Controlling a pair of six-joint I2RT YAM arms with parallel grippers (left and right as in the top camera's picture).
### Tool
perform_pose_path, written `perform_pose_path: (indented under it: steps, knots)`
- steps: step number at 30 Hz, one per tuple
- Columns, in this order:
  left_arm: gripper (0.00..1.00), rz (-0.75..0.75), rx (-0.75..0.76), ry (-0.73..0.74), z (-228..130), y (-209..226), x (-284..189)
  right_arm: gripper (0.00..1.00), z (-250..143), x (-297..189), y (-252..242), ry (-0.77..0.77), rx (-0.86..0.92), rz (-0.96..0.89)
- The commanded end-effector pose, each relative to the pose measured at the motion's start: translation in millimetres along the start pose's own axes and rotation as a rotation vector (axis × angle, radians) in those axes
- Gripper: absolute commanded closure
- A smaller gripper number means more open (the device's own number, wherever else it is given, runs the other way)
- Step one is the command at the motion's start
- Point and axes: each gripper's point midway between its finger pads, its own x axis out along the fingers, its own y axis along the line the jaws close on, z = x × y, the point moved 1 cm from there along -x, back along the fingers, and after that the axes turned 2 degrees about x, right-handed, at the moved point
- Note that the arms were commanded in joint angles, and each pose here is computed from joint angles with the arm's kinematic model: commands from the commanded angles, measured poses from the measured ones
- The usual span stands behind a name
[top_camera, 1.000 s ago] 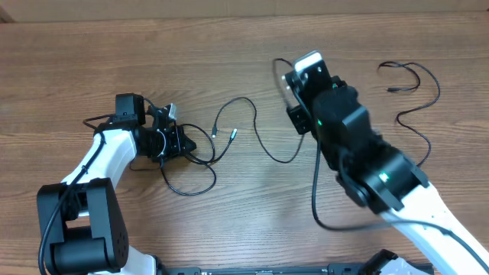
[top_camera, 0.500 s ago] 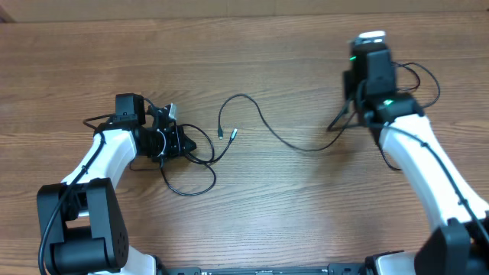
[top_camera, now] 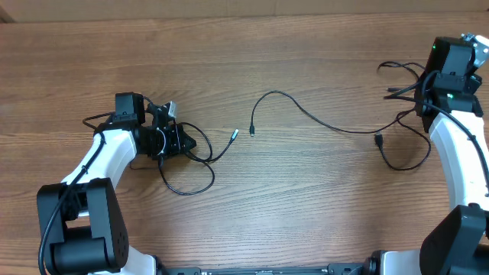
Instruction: Untangle cables
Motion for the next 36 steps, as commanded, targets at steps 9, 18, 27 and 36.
perform_pose_path:
  steps: [9,18,27,36]
  knots:
    - [0.91,-0.014,-0.008,-0.006,-1,-2,-2,0.24,-17,-38,87,0.175,0.011,0.588]
    - [0.89,0.005,-0.007,-0.009,0,1,-2,0.36,-60,-99,145,0.431,0.005,1.016]
    - [0.88,0.009,-0.009,-0.008,0,2,-2,0.51,-143,-152,223,0.587,-0.180,1.140]
    - [0.87,0.009,-0.011,-0.008,0,2,-2,0.60,-241,-179,278,0.580,-0.364,0.993]
